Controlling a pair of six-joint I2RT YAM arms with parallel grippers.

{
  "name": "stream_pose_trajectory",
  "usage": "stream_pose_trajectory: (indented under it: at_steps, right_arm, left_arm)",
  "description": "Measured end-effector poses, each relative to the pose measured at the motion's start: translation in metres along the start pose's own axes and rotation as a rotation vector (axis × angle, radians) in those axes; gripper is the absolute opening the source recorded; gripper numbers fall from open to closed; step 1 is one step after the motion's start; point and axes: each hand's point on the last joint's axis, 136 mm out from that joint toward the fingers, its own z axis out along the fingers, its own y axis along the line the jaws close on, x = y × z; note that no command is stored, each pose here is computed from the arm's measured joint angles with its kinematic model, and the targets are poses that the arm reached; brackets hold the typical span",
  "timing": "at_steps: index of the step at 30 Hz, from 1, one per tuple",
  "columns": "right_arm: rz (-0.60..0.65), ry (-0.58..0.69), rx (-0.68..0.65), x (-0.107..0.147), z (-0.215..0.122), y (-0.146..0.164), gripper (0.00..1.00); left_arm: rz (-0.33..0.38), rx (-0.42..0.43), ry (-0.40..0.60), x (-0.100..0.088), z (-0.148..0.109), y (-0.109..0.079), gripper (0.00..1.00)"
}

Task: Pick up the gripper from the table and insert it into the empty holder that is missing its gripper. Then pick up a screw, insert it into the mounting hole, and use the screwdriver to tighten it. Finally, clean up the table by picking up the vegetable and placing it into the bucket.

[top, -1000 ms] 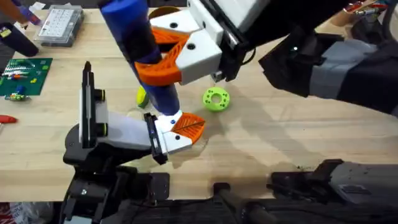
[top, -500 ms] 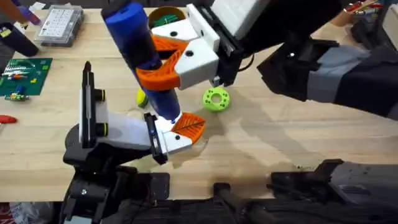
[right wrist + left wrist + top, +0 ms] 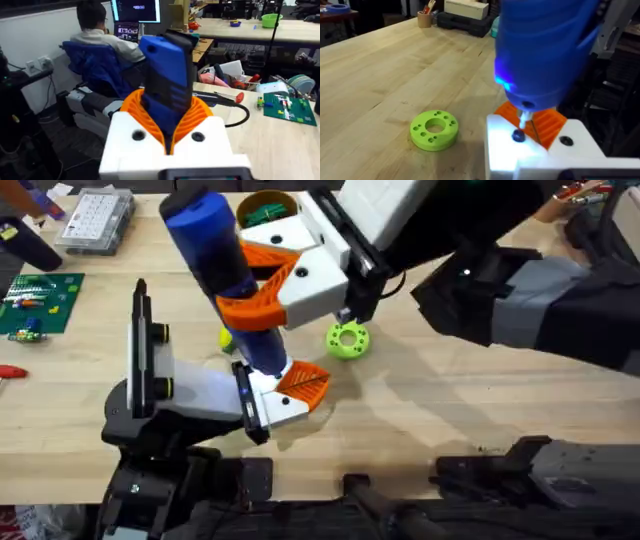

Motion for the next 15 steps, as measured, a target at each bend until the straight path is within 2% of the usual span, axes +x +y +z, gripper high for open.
stream_pose_trajectory:
  at_steps: [15]
  right_arm:
    - [-0.035,-0.015,-0.004,0.005,0.0007,0.0054,0.033]
  left_arm:
    - [0.0,0.0,0.0,0.0001,0.0,0.0,0.011]
